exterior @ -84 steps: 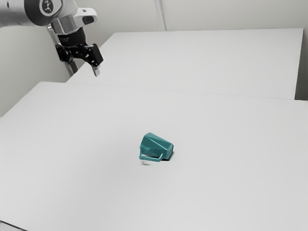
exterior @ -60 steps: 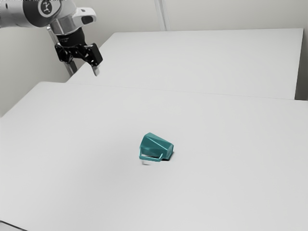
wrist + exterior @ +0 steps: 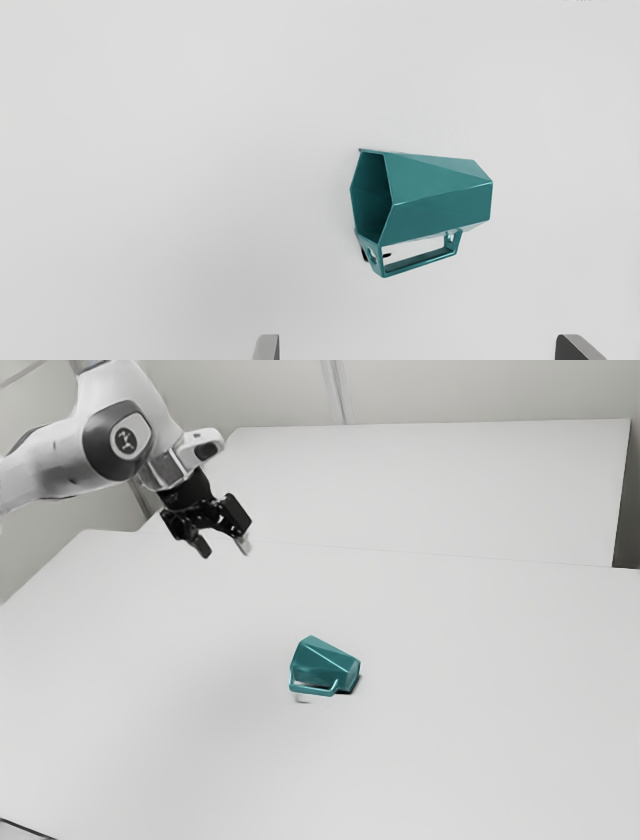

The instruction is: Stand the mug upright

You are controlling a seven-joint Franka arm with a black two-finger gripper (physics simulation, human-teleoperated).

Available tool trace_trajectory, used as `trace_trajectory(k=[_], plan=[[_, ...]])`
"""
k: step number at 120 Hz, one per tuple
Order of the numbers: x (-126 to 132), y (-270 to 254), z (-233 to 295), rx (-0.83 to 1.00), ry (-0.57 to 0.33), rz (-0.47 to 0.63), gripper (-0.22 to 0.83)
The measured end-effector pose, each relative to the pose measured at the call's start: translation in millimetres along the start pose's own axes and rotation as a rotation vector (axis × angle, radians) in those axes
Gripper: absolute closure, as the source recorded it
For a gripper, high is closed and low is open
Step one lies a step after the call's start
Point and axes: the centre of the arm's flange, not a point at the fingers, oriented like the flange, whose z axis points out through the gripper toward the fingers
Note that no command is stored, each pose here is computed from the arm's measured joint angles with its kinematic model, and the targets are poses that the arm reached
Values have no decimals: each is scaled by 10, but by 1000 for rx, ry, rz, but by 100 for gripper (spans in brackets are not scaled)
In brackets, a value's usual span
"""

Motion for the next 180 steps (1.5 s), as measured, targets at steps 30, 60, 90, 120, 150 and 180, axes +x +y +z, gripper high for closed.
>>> trace_trajectory(k=[30,60,90,120,150,180], plan=[[-98,-418,493,-171,60,-50,0],[-178,-379,917,-297,121,-12,0],[-328,-471,1296,-387,156,-23,0],[-399,-559,1629,-422,143,-36,0],[-400,-612,1954,-443,116,-47,0],[-389,-592,2181,-512,123,-70,0]])
